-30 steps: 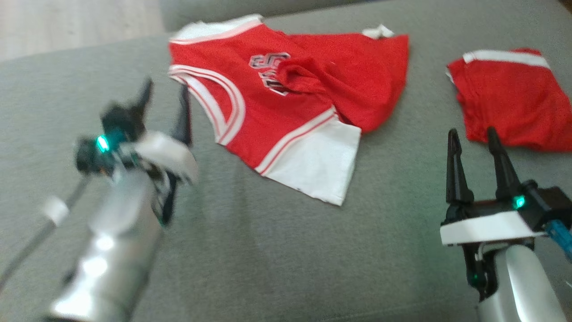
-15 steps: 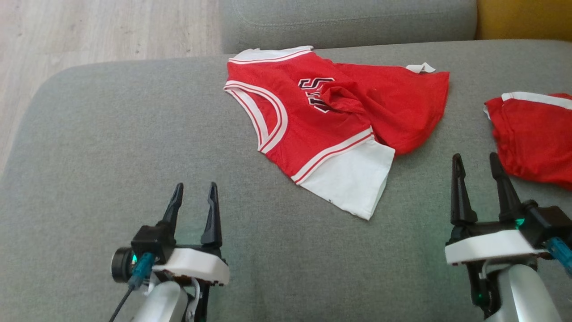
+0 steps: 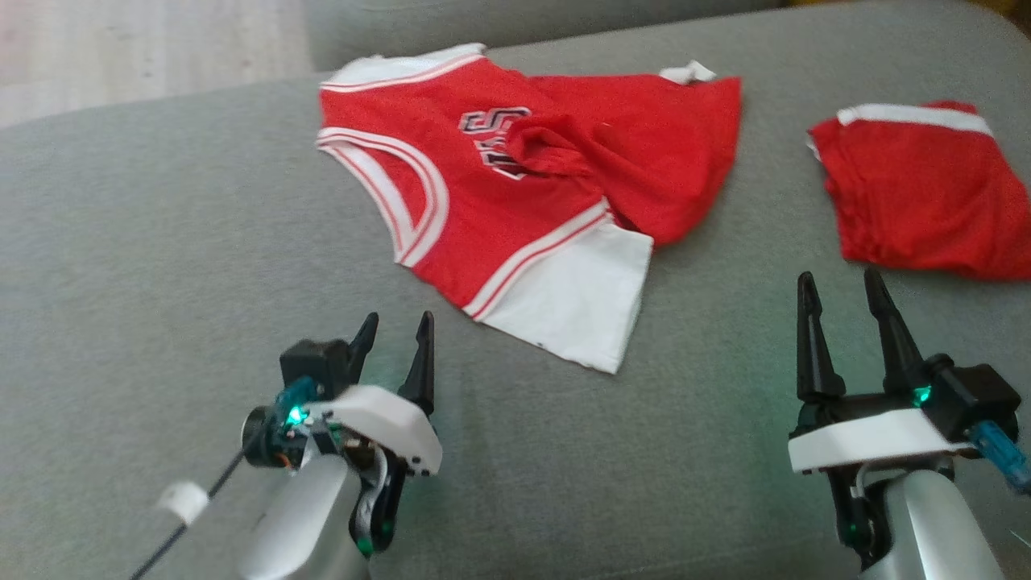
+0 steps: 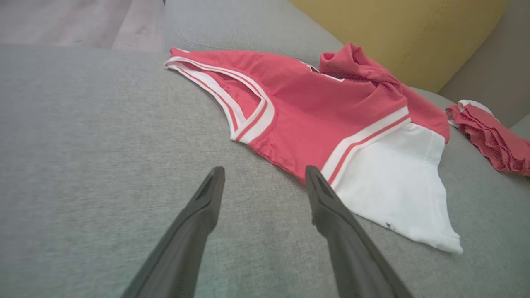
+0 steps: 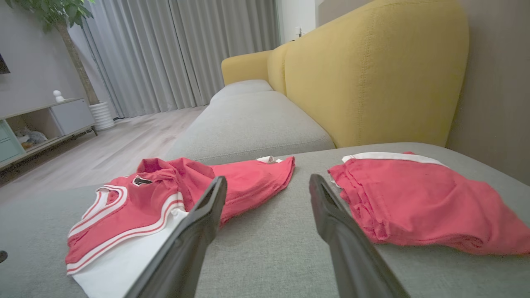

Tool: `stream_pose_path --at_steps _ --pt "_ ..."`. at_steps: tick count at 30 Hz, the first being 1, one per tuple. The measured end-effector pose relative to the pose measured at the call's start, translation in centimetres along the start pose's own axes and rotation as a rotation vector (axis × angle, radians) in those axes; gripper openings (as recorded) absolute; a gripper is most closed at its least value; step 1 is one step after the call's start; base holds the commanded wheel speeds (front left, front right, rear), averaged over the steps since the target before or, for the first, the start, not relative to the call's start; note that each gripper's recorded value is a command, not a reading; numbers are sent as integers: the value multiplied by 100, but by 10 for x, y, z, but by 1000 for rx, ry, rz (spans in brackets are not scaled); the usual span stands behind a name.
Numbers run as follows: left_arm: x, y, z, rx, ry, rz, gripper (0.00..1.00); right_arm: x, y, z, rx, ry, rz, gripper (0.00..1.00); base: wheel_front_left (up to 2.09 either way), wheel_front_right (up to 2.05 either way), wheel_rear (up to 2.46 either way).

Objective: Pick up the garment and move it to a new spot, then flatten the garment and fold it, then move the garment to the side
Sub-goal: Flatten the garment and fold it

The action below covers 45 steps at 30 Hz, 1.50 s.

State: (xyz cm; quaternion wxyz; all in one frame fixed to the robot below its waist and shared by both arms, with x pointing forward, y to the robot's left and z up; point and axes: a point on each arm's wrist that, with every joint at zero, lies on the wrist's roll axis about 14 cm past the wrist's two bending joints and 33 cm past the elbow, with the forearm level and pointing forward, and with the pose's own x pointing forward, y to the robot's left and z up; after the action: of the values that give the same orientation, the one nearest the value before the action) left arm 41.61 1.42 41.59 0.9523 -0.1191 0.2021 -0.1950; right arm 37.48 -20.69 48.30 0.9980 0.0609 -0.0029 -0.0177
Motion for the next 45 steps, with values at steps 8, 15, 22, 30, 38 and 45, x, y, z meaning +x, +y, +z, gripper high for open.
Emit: stream_pose_path --at_steps 8,15,22,30,38,45 --pt "32 -18 -31 -51 176 -62 100 -3 -23 -3 4 14 -70 100 0 0 0" --pt "54 -35 -35 -89 228 -124 100 -11 -41 -8 13 30 -131 100 0 0 0" --pt "64 -49 -38 -73 267 -172 0 -17 -50 -7 11 30 -161 100 0 0 0" --pt "57 -45 -29 -62 186 -158 0 -15 -47 0 19 5 -152 100 0 0 0" --pt "43 -9 16 -35 -18 -92 0 -10 -37 9 20 -23 -115 100 0 0 0" --pt "20 56 67 25 -162 55 0 -4 -20 12 25 -35 -64 100 0 0 0"
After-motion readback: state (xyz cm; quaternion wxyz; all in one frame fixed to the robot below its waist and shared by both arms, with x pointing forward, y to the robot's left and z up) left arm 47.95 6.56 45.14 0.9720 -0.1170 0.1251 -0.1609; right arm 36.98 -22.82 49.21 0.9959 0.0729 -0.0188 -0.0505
